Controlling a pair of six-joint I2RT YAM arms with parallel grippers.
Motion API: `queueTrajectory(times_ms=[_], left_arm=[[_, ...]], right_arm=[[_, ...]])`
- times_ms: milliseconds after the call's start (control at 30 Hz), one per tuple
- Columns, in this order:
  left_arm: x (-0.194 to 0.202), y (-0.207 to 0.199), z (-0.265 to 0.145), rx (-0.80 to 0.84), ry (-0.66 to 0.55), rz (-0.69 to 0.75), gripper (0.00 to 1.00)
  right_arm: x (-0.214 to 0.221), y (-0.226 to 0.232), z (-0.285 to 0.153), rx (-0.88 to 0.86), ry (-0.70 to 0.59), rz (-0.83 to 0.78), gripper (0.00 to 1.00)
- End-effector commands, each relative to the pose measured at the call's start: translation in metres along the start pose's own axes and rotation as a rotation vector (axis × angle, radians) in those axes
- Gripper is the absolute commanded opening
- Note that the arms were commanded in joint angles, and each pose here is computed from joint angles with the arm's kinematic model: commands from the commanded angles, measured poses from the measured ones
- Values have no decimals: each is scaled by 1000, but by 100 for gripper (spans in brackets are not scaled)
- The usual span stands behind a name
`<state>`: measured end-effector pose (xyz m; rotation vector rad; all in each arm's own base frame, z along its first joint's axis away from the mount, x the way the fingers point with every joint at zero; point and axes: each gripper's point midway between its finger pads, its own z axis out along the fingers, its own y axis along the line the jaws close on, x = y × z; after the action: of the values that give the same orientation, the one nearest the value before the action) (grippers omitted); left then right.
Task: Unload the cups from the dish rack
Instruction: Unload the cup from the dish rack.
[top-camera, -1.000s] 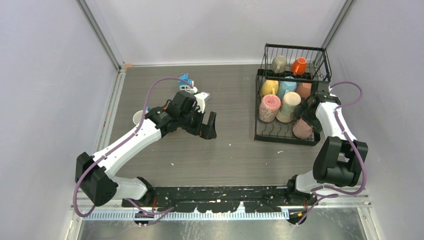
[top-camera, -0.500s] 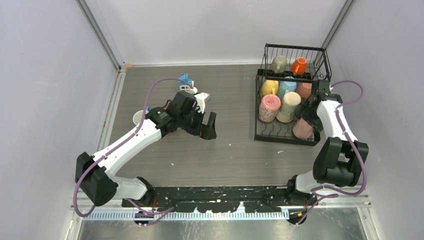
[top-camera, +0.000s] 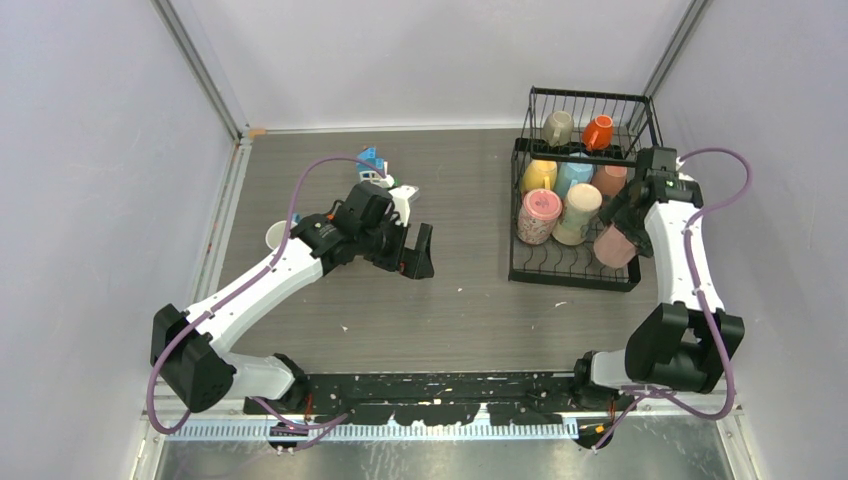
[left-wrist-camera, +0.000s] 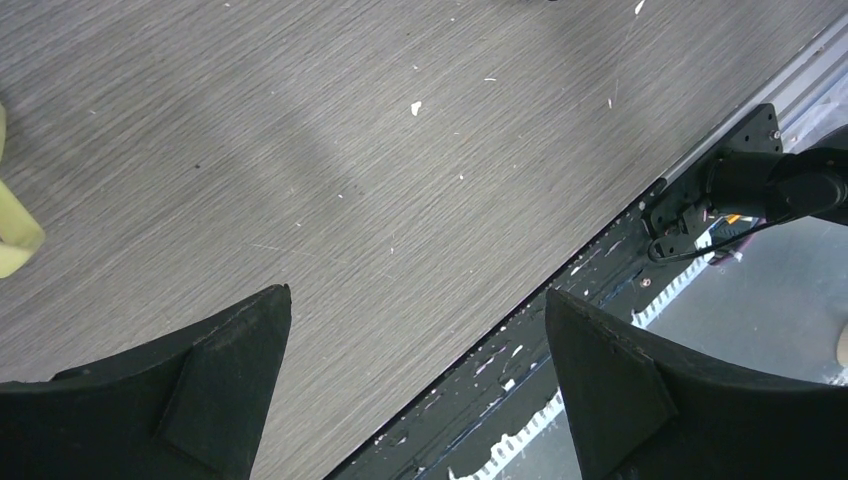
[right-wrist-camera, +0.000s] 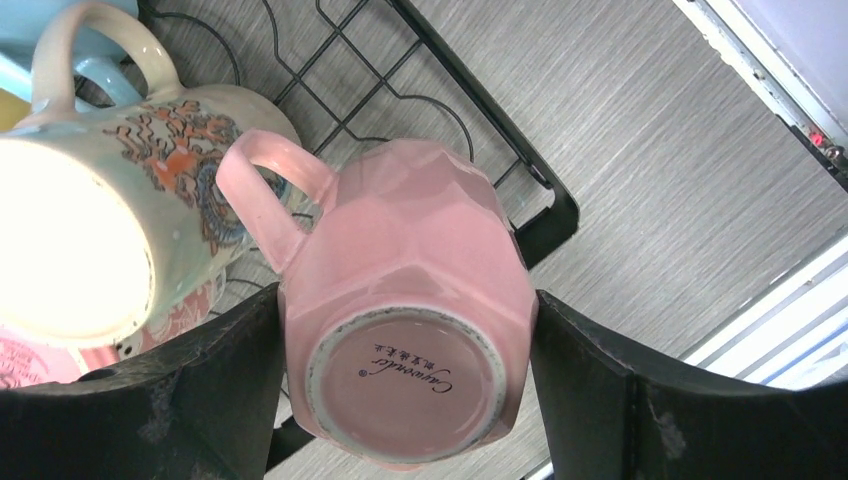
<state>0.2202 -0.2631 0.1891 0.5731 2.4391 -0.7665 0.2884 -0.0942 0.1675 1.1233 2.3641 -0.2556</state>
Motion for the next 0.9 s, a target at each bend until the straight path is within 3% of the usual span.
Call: queueTrajectory(times_ms=[0,433,867], left_arm=[[-13,-15,-4,61,-51,-4,100],[-22,-25,-10,98,-96,-89,100],[-40,-40,-8,250,-197,-273,100]], right_arm=[[-21,6,-46,-91,-104,54,24],[29,39,-123,-360,-74,7,23],[90,122,-181,-705,52,-92,23]])
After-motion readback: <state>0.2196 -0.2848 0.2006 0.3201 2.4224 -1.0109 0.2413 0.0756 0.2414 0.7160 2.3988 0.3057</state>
